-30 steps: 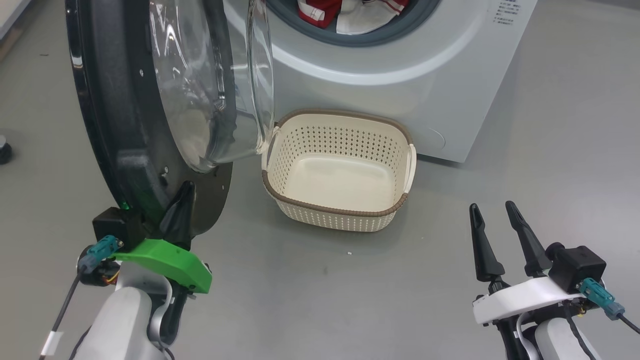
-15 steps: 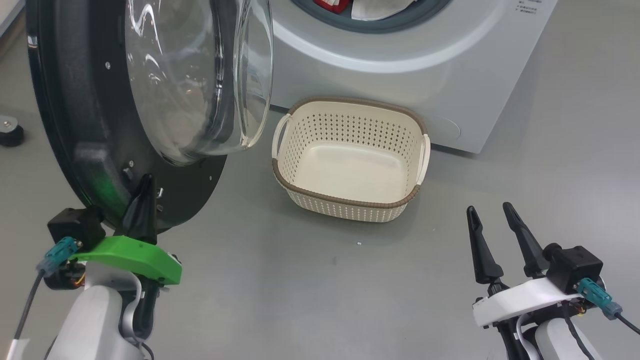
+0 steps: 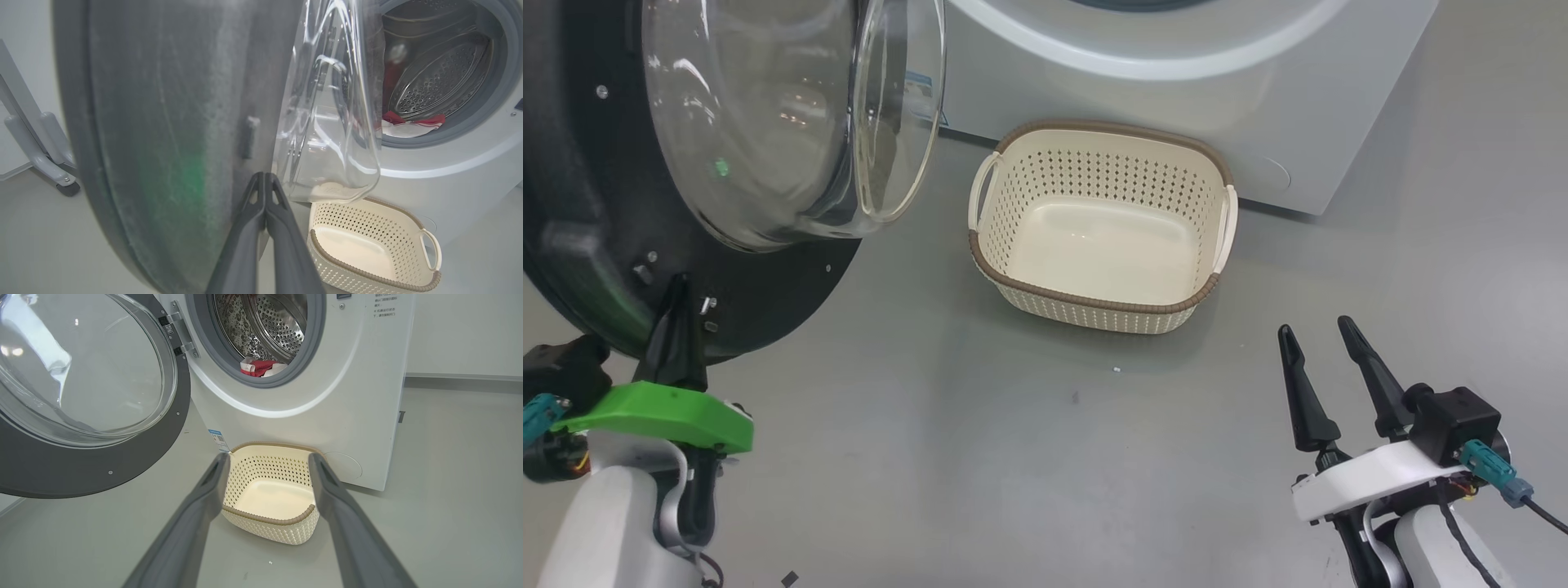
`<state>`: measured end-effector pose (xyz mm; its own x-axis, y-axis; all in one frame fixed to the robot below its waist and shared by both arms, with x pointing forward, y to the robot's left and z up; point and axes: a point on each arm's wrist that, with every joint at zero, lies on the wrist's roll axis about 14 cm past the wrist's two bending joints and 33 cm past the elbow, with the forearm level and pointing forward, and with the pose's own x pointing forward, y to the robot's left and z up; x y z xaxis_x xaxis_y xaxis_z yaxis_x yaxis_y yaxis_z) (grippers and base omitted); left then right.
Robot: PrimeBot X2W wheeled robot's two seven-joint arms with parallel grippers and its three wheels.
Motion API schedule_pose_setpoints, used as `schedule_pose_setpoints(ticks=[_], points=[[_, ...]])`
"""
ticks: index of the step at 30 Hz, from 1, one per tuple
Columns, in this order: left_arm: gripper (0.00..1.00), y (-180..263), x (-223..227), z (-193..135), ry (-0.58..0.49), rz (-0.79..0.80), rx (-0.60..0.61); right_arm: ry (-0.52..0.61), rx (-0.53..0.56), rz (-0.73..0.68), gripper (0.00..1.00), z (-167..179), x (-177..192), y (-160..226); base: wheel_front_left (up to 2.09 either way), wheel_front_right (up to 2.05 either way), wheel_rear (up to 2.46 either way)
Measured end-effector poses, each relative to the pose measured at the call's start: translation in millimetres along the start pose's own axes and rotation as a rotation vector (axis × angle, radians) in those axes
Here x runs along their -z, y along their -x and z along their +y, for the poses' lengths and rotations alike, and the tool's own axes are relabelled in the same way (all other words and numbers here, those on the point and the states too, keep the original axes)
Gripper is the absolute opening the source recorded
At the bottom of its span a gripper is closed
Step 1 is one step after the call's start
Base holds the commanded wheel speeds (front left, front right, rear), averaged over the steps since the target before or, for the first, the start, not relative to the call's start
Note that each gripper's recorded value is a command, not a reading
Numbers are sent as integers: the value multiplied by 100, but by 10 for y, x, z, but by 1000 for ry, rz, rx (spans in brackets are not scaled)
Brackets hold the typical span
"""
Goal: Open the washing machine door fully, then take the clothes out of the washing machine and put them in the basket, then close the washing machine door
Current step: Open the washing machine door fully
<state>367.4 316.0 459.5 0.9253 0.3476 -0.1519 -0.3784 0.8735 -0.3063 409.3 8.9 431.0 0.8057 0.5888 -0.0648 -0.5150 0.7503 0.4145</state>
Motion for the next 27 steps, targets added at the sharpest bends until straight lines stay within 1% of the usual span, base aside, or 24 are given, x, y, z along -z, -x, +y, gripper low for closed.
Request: schedule_pose_setpoints(ticks=[12,27], points=[[0,-115,-97,353,-26,-17,-85,-9,4,15,100,-98,79,-88,0,0,0],[0,-311,-163,595,-54,-22,-148,-7,19,33,100,-272,186,-193,0,0,0]])
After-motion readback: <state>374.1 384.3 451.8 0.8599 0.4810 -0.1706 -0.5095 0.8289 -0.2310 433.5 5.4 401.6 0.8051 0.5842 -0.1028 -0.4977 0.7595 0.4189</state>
